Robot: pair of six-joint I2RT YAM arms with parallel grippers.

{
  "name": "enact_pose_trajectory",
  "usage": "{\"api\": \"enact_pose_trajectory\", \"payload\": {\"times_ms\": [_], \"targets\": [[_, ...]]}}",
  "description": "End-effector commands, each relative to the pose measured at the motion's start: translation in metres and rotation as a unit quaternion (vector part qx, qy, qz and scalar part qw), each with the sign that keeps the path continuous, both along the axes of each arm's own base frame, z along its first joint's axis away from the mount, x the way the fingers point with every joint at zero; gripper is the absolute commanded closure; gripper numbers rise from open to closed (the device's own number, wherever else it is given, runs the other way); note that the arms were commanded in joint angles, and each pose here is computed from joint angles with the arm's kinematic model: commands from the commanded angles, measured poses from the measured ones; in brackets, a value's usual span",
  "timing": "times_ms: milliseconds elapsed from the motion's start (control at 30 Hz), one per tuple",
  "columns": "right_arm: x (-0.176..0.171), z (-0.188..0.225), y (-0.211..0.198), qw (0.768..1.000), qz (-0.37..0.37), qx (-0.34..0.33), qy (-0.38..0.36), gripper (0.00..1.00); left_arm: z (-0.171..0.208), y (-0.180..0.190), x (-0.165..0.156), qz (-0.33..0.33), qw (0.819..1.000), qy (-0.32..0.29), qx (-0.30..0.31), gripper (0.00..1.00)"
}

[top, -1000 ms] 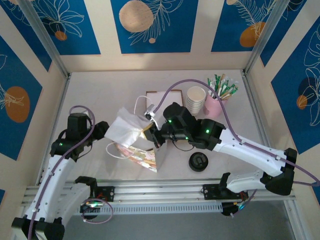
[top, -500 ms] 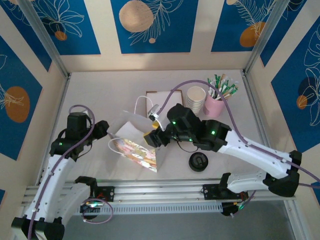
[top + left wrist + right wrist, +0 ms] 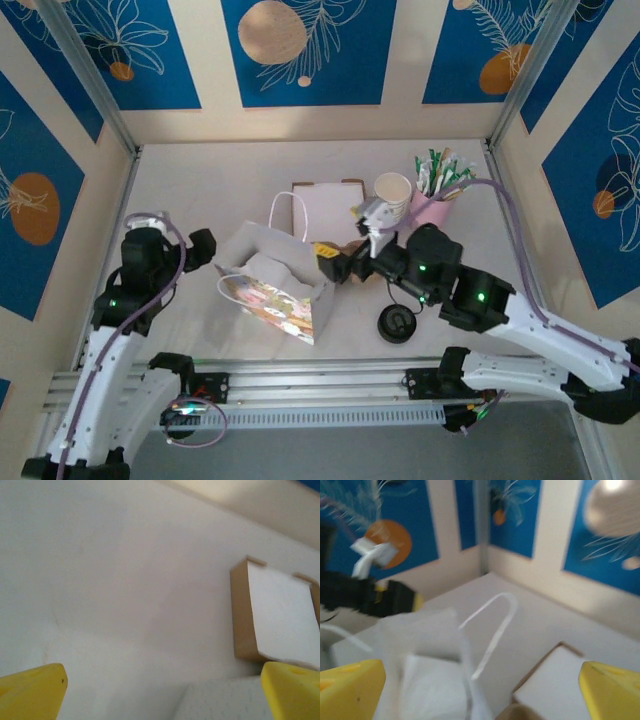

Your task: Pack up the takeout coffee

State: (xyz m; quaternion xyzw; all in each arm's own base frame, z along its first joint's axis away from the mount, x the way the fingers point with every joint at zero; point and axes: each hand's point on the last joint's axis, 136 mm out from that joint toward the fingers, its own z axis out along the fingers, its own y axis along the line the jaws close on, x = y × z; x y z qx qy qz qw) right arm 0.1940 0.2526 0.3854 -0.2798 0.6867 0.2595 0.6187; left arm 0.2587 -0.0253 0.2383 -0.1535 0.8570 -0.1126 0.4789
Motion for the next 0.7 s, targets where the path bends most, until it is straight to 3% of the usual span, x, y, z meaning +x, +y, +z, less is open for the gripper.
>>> {"api": "enact_pose_trajectory", "payload": {"times_ms": [0, 33, 100, 300, 500, 667], "targets": [[0.032, 0.025, -0.052, 0.986, -0.127, 0.036, -0.099, 0.01, 0.008, 0.039, 0.005, 0.113, 0.992, -0.051, 0.035, 0.00], [0.041, 0.019, -0.070, 0.981, -0.161, 0.036, -0.102, 0.01, 0.005, 0.046, 0.003, 0.141, 0.988, -0.055, 0.027, 0.00], [0.055, -0.003, -0.105, 0.972, -0.215, 0.058, -0.078, 0.01, 0.006, 0.044, 0.010, 0.137, 0.987, -0.082, 0.026, 0.00], [0.095, -0.099, -0.202, 0.925, -0.372, 0.082, 0.006, 0.01, -0.015, 0.059, 0.021, 0.162, 0.979, -0.086, 0.090, 0.00], [0.122, -0.174, -0.236, 0.912, -0.394, 0.082, 0.076, 0.01, -0.041, 0.086, 0.017, 0.216, 0.955, -0.104, 0.177, 0.00], [0.145, -0.227, -0.244, 0.909, -0.400, 0.009, 0.118, 0.01, -0.060, 0.085, 0.025, 0.205, 0.952, -0.100, 0.206, 0.00]]}}
